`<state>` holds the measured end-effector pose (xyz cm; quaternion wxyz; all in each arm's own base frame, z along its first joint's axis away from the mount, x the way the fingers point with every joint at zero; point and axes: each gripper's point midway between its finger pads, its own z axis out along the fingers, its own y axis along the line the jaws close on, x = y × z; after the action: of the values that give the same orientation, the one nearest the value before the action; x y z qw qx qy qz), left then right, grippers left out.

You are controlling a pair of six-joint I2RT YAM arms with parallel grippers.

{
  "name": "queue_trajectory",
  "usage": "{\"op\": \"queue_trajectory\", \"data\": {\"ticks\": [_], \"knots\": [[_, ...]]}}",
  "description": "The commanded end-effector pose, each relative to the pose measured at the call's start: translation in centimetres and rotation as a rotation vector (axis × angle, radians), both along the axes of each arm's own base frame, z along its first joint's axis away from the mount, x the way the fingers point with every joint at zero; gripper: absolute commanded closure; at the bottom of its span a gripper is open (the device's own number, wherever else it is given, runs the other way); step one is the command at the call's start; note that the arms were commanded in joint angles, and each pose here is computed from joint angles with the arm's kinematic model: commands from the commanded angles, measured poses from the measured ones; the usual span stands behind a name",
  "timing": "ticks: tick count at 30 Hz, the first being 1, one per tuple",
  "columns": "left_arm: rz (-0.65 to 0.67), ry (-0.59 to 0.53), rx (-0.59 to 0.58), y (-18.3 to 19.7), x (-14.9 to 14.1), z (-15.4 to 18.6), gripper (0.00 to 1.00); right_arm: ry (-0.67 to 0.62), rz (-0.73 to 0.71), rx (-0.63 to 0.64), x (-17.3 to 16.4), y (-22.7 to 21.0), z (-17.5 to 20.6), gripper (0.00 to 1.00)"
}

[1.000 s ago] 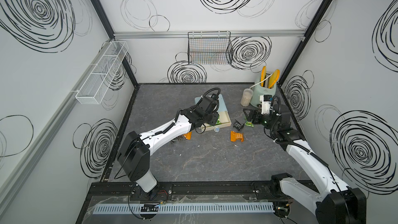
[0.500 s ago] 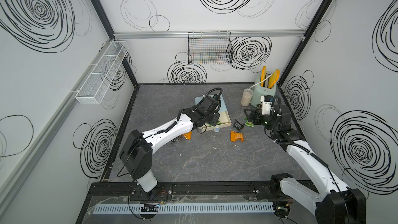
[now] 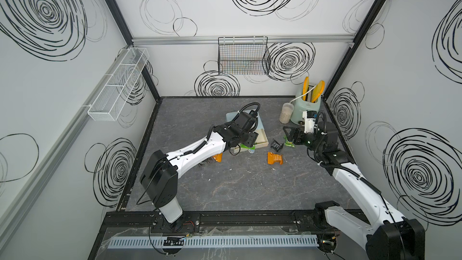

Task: Place the cookies into the drawer by color
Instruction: Place the cookie in the drawer.

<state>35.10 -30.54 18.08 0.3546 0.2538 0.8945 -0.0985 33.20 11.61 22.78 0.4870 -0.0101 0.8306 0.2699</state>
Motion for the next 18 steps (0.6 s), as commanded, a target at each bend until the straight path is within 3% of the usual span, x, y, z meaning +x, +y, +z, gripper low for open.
{"op": "queue_trajectory", "data": {"ticks": [1, 13, 18], "knots": [[0.004, -0.053, -0.015, -0.1, 0.4, 2.0, 0.34, -0.005, -0.003, -0.009, -0.2, -0.3, -0.1, 0.25], [-0.087, -0.012, -0.056, -1.4, -0.8, 1.9, 0.58, 0.000, -0.007, -0.010, -0.3, -0.4, -0.3, 0.25], [-0.125, 0.004, -0.093, -2.2, -1.1, 2.0, 0.57, 0.000, -0.008, -0.010, -0.3, -0.4, -0.3, 0.25]]}}
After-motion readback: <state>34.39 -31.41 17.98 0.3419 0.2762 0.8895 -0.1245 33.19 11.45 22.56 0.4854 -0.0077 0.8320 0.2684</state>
